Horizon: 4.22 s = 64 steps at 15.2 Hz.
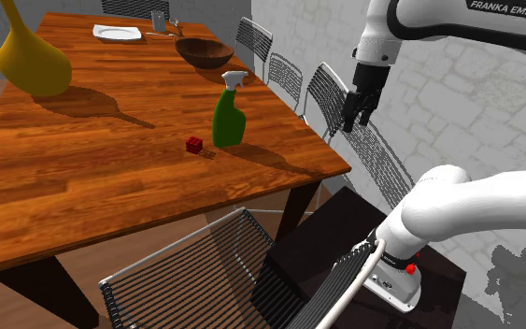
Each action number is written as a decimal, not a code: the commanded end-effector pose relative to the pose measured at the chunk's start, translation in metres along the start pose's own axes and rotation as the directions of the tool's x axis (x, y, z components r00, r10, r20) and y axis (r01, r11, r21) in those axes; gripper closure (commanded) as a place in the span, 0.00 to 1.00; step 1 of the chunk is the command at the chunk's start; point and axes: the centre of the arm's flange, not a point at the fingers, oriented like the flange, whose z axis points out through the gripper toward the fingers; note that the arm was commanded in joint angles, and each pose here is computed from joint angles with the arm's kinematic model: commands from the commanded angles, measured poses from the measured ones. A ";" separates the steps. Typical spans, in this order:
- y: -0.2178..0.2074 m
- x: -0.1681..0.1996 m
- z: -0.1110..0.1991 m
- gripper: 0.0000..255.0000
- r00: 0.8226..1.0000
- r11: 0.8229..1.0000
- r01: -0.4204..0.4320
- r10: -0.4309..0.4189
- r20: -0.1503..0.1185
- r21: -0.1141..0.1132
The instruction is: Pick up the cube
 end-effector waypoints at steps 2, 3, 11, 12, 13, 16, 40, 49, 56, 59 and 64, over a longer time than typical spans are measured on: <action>-0.010 0.007 0.003 0.00 1.000 1.000 -0.008 0.008 -0.006 -0.001; -0.020 0.015 0.006 0.00 1.000 1.000 -0.015 0.015 -0.013 -0.002; -0.097 0.077 0.028 0.00 0.995 0.997 -0.076 0.076 -0.063 -0.007; -0.107 0.085 0.031 0.00 0.994 0.996 -0.084 0.083 -0.069 -0.007; -0.116 0.094 0.033 0.00 0.993 0.996 -0.092 0.091 -0.076 -0.008; -0.143 0.119 0.041 0.00 0.989 0.993 -0.114 0.113 -0.095 -0.009; -0.308 0.310 0.099 0.00 0.941 0.965 -0.264 0.257 -0.219 -0.003; -0.307 0.313 0.118 1.00 0.941 0.965 -0.264 0.257 -0.219 -0.003; -0.307 0.313 0.112 1.00 0.941 0.965 -0.264 0.257 -0.219 -0.003; -0.308 0.310 0.097 1.00 0.941 0.965 -0.264 0.257 -0.219 -0.003; -0.310 0.304 0.071 1.00 0.941 0.965 -0.264 0.257 -0.219 -0.003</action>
